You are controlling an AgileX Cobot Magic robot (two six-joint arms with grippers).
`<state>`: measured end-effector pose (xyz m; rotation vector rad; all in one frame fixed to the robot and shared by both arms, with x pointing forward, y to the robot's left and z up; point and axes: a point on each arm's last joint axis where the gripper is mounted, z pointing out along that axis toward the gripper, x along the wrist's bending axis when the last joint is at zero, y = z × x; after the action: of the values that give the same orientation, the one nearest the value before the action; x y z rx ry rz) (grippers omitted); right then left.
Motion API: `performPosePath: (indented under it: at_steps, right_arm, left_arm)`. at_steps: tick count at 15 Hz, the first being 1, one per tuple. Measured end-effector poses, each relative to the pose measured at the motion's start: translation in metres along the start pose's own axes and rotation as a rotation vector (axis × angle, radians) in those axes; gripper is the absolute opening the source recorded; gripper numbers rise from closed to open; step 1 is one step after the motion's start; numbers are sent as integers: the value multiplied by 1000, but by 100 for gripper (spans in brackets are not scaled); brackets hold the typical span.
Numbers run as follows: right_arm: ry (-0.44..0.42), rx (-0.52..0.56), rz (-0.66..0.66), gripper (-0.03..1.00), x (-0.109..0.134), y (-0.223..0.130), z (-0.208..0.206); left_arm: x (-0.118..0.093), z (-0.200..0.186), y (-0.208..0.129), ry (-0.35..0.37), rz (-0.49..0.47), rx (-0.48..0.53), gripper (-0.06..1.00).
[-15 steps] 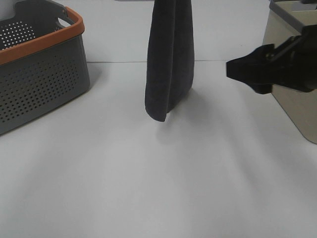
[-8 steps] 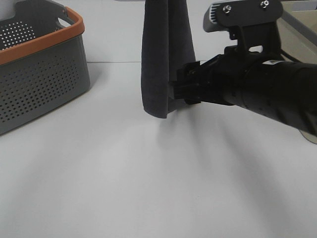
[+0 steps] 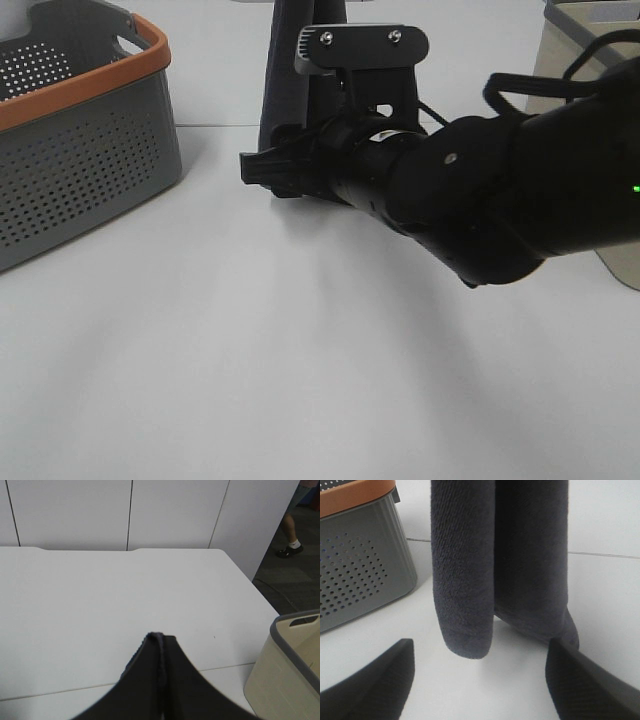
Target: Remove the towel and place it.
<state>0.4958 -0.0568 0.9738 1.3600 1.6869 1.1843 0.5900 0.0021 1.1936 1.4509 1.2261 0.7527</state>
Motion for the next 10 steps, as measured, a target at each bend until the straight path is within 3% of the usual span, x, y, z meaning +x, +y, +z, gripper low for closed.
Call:
performPosePath:
  at_steps: [4,6,10]
  right_arm:
    - [-1,0,35,72,15,-2,22]
    - [-27,-6,54,72,18,-5,32]
    - [-172,-36,140,72,17,-12,52]
  left_arm:
    - [-28,0,0,-45,65,-70,0]
    - [-33,0,-1,-58,77,-78,0]
    - [-34,5,-5,-55,84,-73,0]
